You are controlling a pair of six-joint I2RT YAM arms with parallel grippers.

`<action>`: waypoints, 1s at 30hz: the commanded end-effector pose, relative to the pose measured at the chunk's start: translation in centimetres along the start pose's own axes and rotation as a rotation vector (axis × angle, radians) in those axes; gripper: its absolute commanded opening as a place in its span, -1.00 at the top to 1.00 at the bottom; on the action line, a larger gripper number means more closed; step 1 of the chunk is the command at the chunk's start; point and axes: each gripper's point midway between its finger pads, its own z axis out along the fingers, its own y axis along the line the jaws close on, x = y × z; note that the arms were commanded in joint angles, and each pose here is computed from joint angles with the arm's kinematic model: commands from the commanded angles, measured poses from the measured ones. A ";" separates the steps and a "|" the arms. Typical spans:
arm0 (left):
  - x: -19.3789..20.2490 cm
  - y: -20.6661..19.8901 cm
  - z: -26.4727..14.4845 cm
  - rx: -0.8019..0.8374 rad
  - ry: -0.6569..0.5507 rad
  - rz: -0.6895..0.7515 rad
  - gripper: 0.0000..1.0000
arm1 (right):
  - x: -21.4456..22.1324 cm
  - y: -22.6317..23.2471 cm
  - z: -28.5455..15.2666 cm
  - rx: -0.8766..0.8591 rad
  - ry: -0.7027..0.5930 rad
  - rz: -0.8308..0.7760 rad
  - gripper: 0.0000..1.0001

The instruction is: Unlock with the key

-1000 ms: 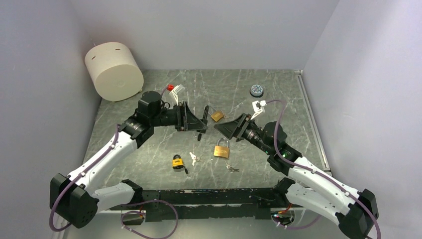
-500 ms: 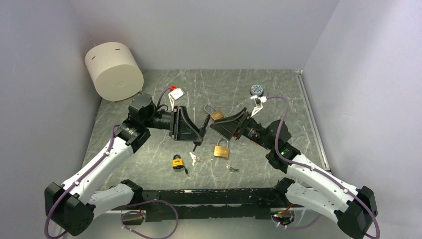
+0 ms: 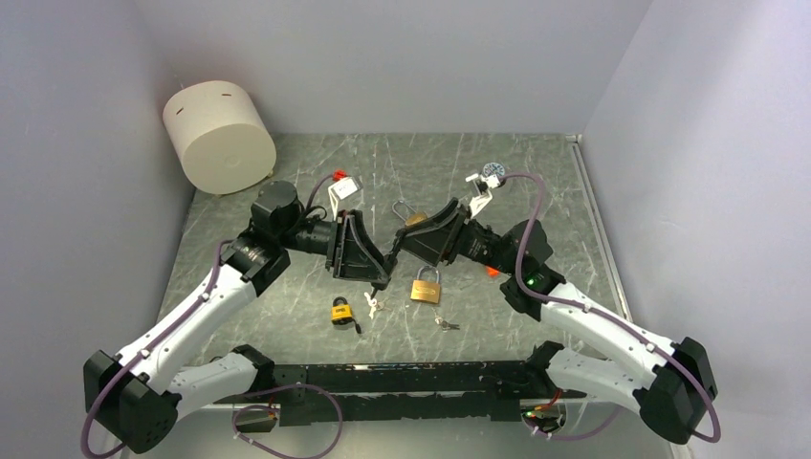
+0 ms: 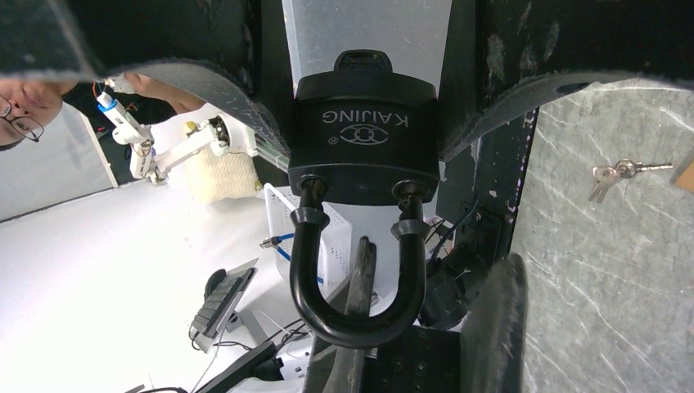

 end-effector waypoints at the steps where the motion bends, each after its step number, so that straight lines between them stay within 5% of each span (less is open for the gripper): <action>1: -1.0 -3.7 -0.4 0.066 -0.011 0.174 0.95 | -1.3 3.8 0.4 -0.165 -0.004 -0.069 0.28; 8: -1.2 -2.0 -0.7 -0.078 -0.028 0.170 0.95 | -1.2 2.0 -0.5 -0.044 -0.021 -0.072 0.92; 15: -1.4 2.5 -2.1 -0.381 -0.035 0.120 0.95 | -0.1 -1.2 -2.5 0.165 0.027 -0.127 1.00; 23: -3.0 11.7 -8.9 -1.016 -0.169 0.078 0.95 | 0.7 -4.8 -4.7 0.392 0.091 -0.160 1.00; 30: -3.5 14.2 -10.1 -1.131 -0.185 0.072 0.95 | 1.2 -7.6 -3.5 0.487 0.140 -0.107 1.00</action>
